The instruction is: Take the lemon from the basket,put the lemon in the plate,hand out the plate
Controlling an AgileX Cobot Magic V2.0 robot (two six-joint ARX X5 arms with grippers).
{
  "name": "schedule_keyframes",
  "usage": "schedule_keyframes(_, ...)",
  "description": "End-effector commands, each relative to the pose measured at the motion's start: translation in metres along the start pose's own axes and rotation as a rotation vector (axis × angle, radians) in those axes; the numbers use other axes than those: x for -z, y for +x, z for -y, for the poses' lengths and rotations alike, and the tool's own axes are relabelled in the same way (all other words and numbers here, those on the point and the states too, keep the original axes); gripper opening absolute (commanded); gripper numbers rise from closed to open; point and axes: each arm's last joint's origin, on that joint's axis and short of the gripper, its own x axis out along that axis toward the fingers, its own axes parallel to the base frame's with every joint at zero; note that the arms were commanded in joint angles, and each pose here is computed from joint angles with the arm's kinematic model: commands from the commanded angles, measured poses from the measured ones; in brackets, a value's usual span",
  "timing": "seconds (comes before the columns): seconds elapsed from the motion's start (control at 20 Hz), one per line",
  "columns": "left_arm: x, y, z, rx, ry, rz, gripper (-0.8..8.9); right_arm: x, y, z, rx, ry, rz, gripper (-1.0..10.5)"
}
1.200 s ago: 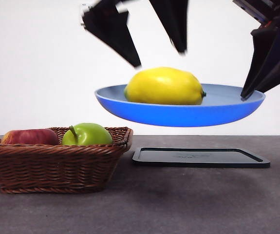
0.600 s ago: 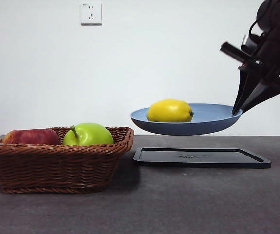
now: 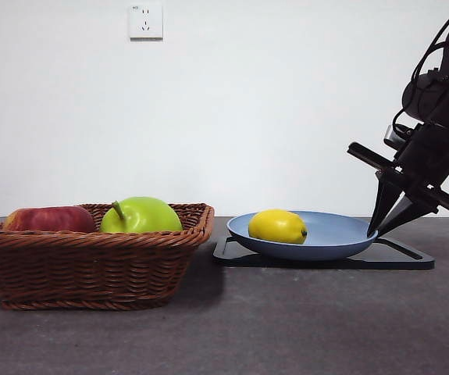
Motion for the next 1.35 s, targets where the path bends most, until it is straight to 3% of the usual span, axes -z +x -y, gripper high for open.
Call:
schedule_keyframes(0.05, -0.005, -0.002, 0.001, 0.004, -0.009, 0.024, 4.51, -0.007, 0.001, -0.002, 0.004, -0.026, 0.025, 0.2)
schedule_keyframes(0.3, -0.005, -0.001, 0.001, 0.004, -0.004, 0.022, 4.52, -0.008, 0.0, 0.0, 0.01, -0.029, 0.038, 2.1)
schedule_keyframes(0.55, -0.006, 0.001, 0.002, 0.003, -0.002, 0.017, 4.51, -0.011, -0.012, 0.001, -0.001, -0.033, 0.062, 2.1)
schedule_keyframes(0.85, -0.014, 0.017, 0.006, 0.002, 0.081, 0.023, 4.38, 0.007, -0.072, -0.019, 0.029, -0.187, 0.036, 1.8)
schedule_keyframes(0.9, -0.016, 0.023, 0.008, 0.003, 0.101, 0.018, 4.1, 0.013, -0.083, -0.026, 0.028, -0.224, 0.029, 1.5)
schedule_keyframes(1.05, -0.02, 0.041, 0.012, -0.002, 0.214, -0.018, 2.44, 0.037, -0.114, -0.057, 0.131, -0.363, 0.049, 0.7)
schedule_keyframes(1.25, -0.023, 0.055, 0.006, -0.034, 0.195, -0.046, 0.02, 0.076, -0.149, -0.1, 0.19, -0.522, 0.145, 0.0)
schedule_keyframes(1.35, -0.023, 0.053, -0.002, -0.061, 0.172, -0.038, 0.06, 0.099, -0.163, -0.116, 0.197, -0.592, 0.25, 0.0)
